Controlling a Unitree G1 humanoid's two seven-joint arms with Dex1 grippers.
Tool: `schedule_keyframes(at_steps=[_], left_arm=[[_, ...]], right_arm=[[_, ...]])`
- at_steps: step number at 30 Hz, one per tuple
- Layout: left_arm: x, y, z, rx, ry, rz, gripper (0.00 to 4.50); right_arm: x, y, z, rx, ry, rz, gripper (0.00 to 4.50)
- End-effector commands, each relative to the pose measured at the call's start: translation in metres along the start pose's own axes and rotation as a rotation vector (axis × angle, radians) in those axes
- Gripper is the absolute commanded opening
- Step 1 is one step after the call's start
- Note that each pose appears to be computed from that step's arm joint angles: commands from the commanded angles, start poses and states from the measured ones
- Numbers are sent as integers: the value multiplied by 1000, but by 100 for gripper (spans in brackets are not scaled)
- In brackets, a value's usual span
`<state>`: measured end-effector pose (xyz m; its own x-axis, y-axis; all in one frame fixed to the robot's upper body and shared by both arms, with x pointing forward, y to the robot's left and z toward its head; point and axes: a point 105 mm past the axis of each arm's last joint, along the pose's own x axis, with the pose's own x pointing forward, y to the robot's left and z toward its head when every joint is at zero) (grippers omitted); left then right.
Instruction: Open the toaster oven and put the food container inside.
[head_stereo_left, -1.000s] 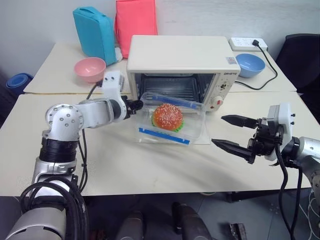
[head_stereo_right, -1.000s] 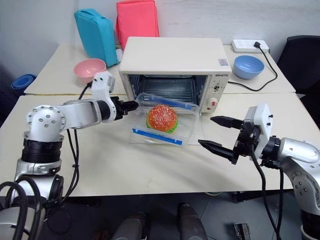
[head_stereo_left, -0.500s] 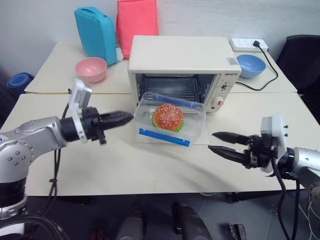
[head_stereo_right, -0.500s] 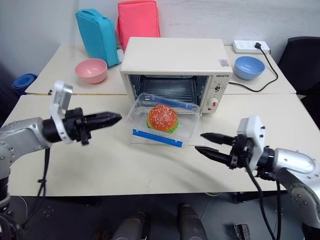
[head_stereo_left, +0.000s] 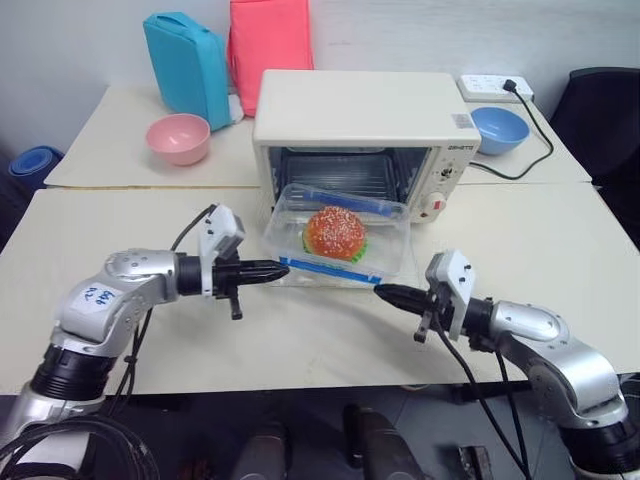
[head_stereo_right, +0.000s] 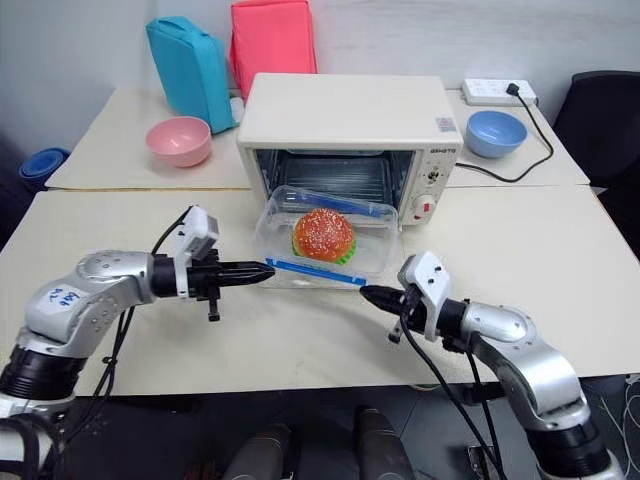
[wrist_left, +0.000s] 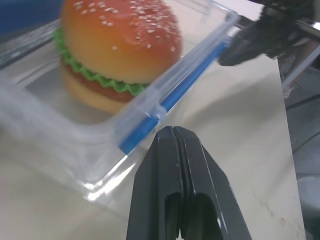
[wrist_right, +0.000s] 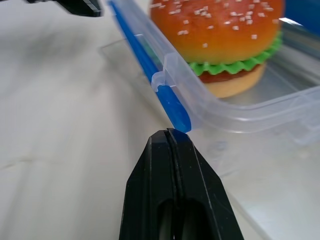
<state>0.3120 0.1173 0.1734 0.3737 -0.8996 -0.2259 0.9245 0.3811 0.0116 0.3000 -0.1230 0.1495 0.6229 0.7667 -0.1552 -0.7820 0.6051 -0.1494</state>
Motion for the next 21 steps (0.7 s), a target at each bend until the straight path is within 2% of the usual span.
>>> schedule_keyframes(at_steps=[1,5,12,16,21], left_arm=[[11,16,13,48,-54,91,0],[23,60,32,98,-116,343,0],[35,79,56,104,-206,428,0],[25,64,66,85,-246,338,0],[-23,28,77,37,-289,161,0]], right_arm=[[8,-16,15,-62,-56,-62,1],[30,-50,30,-75,-125,-204,1],[62,-70,43,-85,-180,-249,1],[55,-63,52,-91,-216,-198,1],[17,-41,52,-66,-208,-94,1]])
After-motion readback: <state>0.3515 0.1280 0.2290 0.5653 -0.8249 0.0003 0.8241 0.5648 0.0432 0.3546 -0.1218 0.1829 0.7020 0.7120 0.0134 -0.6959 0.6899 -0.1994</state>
